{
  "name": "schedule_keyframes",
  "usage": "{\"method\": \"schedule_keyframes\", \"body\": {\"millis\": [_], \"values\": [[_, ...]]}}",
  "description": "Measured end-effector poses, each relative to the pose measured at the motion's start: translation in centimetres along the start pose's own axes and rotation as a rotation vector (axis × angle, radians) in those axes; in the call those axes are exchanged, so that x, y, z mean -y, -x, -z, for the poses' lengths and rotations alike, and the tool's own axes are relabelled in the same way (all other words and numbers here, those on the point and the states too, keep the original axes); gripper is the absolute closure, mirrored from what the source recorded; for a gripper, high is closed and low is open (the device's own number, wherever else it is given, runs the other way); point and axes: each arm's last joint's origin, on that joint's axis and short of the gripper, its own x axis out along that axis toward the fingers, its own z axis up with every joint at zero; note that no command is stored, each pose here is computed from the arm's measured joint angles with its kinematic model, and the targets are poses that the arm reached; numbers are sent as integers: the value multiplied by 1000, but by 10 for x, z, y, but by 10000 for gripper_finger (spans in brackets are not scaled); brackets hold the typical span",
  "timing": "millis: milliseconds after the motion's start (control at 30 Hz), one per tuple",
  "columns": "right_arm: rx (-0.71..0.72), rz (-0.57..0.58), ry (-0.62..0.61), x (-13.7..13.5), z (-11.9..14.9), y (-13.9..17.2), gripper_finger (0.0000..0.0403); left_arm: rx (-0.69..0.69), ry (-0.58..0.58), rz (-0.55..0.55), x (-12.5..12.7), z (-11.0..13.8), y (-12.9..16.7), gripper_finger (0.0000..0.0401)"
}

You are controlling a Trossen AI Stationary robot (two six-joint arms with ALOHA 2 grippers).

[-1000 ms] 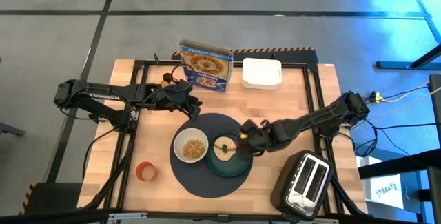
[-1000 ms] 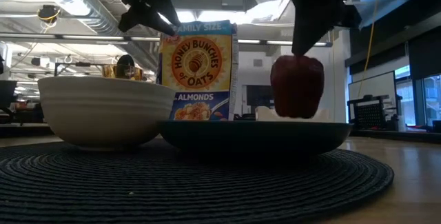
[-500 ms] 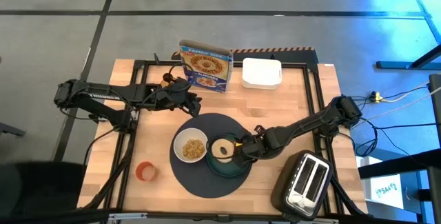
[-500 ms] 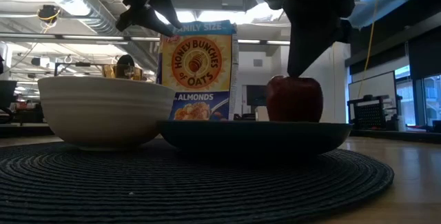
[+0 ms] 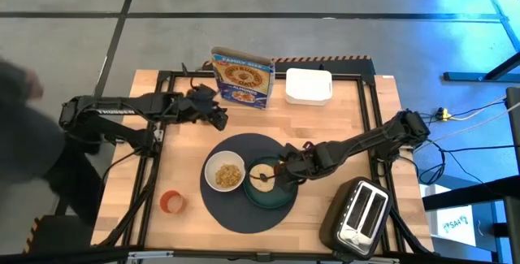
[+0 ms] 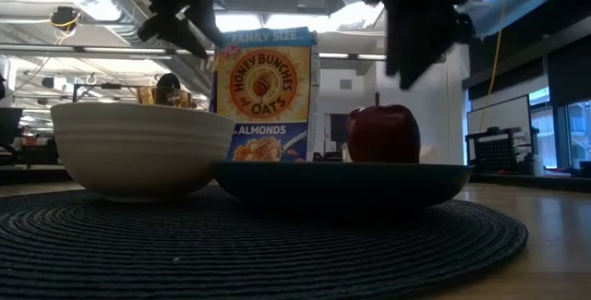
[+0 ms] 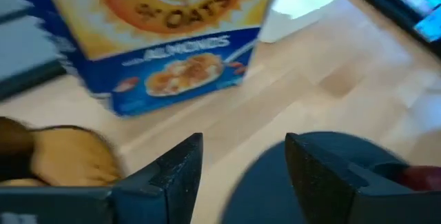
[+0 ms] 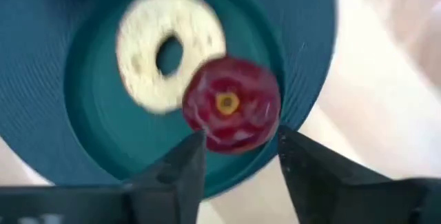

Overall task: Arrange a breakfast setting
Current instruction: Put the orange cup on the top middle of the blue table mat

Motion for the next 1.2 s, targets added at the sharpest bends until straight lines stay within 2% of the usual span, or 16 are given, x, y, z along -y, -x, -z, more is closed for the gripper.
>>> {"method": "schedule_keyframes", "body": {"millis": [100, 233, 400, 500, 667, 800, 967, 1133, 1200], "values": [[61, 24, 37, -2, -9, 20, 203, 44, -2, -24, -15, -11, 6, 195], [150, 42, 89, -4, -27, 50, 185, 16, -58, -38, -36, -21, 7, 194], [233, 18, 52, 0, -54, 83, 181, -51, -43, -96, -56, -22, 7, 199], [255, 13, 25, 6, -65, 96, 183, -38, -32, -127, -64, -26, 11, 201], [262, 16, 36, 14, -76, 108, 186, -3, -201, -155, -74, -41, 27, 202], [236, -29, 74, 16, -83, 110, 186, -50, -308, -123, -85, -47, 27, 202], [238, -159, 96, 14, -92, 113, 187, -112, -345, 34, -90, -46, 26, 202], [321, -243, 128, 16, -94, 133, 187, -115, -393, -3, -93, -45, 30, 202], [361, -270, 143, 19, -95, 142, 187, -111, -387, 22, -94, -45, 32, 202]]}}
